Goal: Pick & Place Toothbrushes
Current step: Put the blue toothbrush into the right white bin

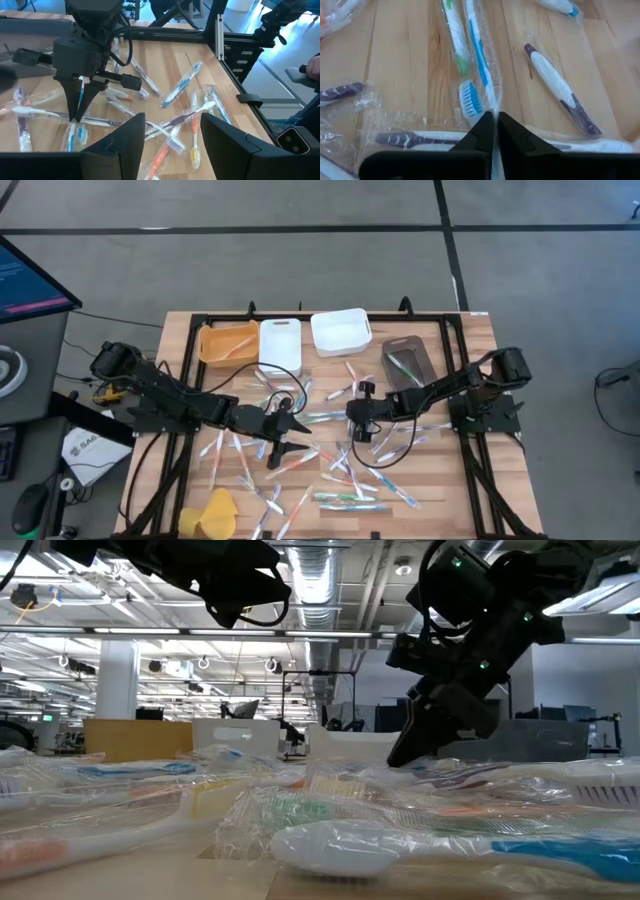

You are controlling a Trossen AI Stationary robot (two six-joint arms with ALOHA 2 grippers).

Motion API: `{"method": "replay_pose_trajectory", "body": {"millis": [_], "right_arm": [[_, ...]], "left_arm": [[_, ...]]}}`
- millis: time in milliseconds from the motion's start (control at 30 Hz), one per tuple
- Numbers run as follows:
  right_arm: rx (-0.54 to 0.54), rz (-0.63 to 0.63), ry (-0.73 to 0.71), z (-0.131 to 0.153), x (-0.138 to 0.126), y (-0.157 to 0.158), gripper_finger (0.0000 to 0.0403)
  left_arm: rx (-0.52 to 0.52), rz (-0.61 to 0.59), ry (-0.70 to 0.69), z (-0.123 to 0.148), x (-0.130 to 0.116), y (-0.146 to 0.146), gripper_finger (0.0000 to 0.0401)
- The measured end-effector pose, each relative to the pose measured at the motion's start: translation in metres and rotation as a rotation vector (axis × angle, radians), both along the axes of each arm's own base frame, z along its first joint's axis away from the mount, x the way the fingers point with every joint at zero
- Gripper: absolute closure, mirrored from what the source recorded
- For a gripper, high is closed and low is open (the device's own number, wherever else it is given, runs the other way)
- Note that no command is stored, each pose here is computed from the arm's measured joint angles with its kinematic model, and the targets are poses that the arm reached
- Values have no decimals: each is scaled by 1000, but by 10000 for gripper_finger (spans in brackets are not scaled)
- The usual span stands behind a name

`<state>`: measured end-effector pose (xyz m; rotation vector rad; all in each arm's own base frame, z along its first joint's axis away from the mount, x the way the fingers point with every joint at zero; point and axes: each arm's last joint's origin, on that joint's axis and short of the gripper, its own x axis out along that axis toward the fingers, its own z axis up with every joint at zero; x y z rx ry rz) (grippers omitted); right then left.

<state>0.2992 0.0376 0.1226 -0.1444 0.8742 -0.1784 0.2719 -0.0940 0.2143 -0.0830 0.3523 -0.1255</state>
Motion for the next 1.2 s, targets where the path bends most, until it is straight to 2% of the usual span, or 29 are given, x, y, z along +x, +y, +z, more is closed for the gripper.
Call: {"method": "replay_pose_trajectory", "body": {"millis": [100,267,433,667,1000,1200], "right_arm": [[-2,1,1,0,0,0,384],[-17,3,-4,5,1,0,401],[-74,-42,-18,25,0,2,402],[-146,-112,-73,60,-18,-2,402],[-286,-190,-172,115,-46,-35,403],[-371,-281,-210,145,-50,-68,403]], "left_arm": [[0,0,0,0,0,0,216],[0,0,0,0,0,0,216],[0,0,0,0,0,0,216],[1,0,3,-1,0,0,216],[1,0,3,-1,0,0,216],[1,0,2,0,0,0,216]]}}
